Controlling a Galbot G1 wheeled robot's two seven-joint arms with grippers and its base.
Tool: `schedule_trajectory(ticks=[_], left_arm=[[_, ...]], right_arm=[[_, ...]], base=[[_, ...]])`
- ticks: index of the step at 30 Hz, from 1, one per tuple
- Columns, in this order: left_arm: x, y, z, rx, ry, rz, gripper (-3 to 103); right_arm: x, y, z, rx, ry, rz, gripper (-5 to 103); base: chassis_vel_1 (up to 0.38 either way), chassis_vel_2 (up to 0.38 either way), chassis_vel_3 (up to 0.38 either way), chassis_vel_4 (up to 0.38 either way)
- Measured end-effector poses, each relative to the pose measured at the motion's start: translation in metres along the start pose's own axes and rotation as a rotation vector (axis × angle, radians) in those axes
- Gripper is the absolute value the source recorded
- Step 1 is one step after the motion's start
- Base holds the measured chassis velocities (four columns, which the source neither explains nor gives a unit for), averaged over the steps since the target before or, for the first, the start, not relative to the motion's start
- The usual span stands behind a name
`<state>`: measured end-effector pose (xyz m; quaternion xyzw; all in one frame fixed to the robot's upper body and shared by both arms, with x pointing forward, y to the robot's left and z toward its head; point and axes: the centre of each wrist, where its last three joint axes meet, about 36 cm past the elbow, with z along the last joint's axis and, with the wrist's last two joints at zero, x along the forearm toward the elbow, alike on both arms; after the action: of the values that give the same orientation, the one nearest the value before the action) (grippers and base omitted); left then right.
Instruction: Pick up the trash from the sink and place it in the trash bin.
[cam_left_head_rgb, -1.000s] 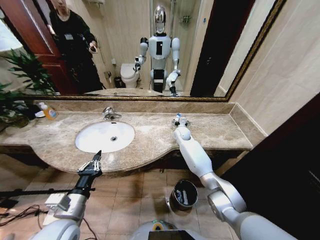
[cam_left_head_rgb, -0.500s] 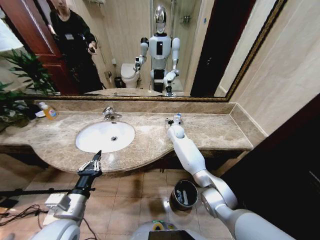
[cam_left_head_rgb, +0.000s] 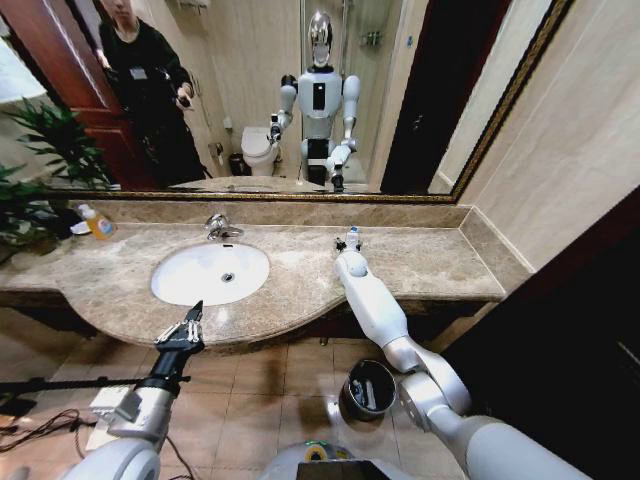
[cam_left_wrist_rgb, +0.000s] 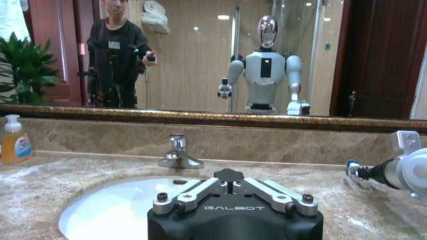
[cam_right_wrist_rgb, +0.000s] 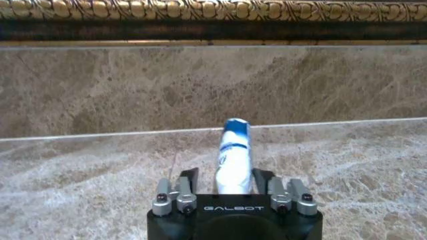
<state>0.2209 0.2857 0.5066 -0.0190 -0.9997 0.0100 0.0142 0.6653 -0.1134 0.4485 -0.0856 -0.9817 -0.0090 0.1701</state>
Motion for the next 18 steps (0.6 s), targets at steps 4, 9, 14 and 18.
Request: schedule_trajectory(ticks=[4,9,14,18], left_arm=[[0.0,0.0,0.0,0.0,0.0,0.0,0],[0.0,0.0,0.0,0.0,0.0,0.0,0],[0.0,0.0,0.0,0.0,0.0,0.0,0],[0.0,0.0,0.0,0.0,0.0,0.0,0]], right_arm=[[0.0,-0.001,0.004,0.009,-0.001,0.0,41],[0.001,0.0,0.006,0.002,-0.004,-0.008,32],[0.017,0.002,0.01,0.002,-0.043,-0.029,25],[0.035,-0.003,0.011,-0.001,-0.085,-0.044,25]], base=[[0.0,0.0,0.0,0.0],[0.0,0.0,0.0,0.0],[0.0,0.0,0.0,0.0],[0.0,0.0,0.0,0.0]])
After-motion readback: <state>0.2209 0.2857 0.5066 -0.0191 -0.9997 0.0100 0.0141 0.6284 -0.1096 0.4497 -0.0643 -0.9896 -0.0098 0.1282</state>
